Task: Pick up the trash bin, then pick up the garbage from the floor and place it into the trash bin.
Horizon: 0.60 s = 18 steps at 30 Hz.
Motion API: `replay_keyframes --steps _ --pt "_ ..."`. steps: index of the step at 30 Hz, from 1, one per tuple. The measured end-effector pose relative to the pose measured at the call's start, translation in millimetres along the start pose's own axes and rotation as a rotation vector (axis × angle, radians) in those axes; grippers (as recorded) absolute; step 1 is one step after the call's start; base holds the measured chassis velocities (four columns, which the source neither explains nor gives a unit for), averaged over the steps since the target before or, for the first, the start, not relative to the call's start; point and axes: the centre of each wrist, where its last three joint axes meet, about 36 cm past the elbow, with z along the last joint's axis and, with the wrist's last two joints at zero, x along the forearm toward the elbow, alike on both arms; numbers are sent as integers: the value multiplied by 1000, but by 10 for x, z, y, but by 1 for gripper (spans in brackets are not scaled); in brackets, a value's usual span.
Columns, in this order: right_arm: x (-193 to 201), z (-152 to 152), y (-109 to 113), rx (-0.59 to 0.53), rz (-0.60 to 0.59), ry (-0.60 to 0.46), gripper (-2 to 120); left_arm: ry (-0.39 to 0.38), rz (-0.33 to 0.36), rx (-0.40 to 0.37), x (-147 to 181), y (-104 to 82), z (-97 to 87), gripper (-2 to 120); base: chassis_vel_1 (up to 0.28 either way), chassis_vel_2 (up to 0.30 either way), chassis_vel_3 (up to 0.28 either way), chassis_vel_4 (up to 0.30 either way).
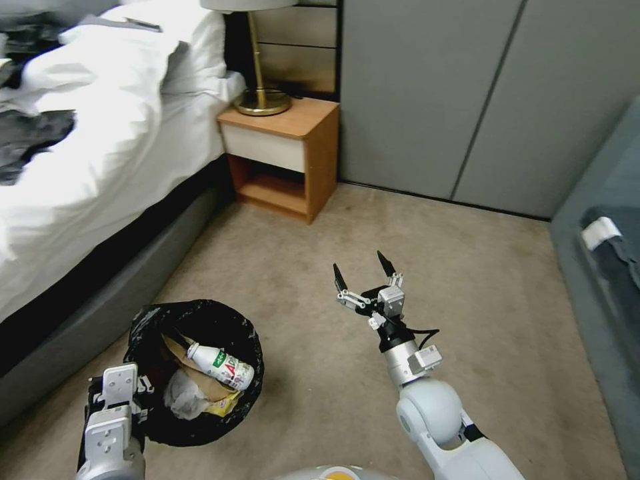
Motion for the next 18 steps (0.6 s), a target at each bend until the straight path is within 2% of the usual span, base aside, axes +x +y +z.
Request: replay_keyframes --steps 12,18 --pt "-158 -41 -77 8 4 3 100 22 -2 -12 104 49 -26 1 123 118 121 109" --pt "-182 -79 -91 -7 7 12 100 65 29 15 171 51 -39 1 131 119 120 127"
